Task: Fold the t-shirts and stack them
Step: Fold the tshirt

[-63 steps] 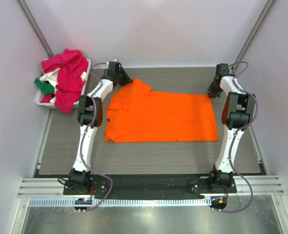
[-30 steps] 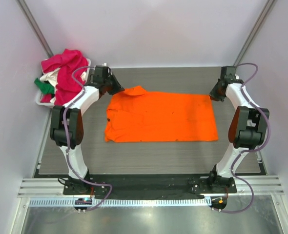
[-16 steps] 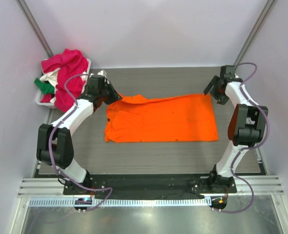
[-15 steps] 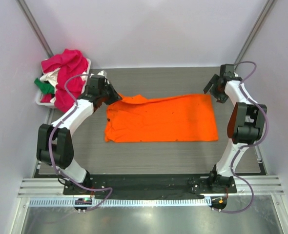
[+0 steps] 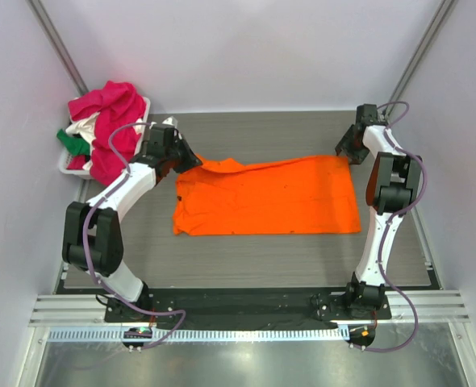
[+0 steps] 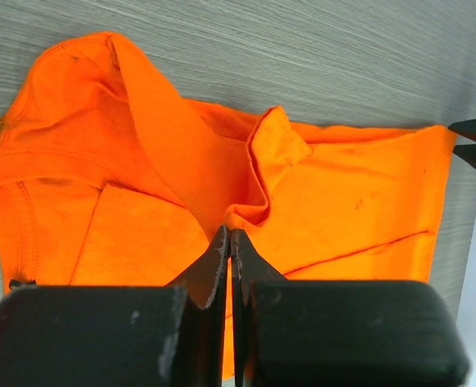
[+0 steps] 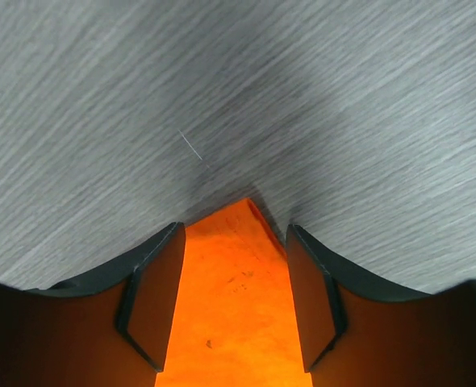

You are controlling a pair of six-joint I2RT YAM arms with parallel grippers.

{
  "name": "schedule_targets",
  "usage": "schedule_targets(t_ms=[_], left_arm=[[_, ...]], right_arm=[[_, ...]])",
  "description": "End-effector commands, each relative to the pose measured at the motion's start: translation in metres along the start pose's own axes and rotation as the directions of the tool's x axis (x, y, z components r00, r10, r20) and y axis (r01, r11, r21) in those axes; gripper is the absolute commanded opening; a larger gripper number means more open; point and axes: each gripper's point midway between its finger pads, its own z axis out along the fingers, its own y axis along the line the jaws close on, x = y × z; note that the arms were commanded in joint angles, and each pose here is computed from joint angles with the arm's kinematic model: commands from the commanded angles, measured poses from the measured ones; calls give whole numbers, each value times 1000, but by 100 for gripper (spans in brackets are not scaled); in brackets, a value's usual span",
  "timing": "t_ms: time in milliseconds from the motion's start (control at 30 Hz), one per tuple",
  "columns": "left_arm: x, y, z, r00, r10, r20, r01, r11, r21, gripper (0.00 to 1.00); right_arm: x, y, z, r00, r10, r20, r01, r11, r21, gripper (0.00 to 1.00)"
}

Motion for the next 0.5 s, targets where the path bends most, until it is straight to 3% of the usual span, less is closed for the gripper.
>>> schedule_targets(t_ms=[0,133,167,367,400,467], left_arm=[[-19,-15,-5,998,29,56,-32,999,45,0],[-17,-15,-7,998,32,55,-34,998,45,0],[-17,-15,-7,998,30,54,-33,998,47,0],[-13,-12,-7,998,27,51,-29,999,39,0],[-14,-13,-8,998,29,52,-32,999,42,0],[-14,-13,-8,998,28,53,-30,999,43,0]], right_arm=[[-23,5,-9,998,-1,55,2,1000,-5,58],[-20,5,-2,999,-11,47,11,1000,3,49],[-19,6,1,999,-13,43,12,1000,8,42],[-11,9,3,999,-29,30,29,1000,8,20],[-11,10,3,999,-30,31,30,999,10,10],[-10,11,2,999,-33,30,33,999,7,2]])
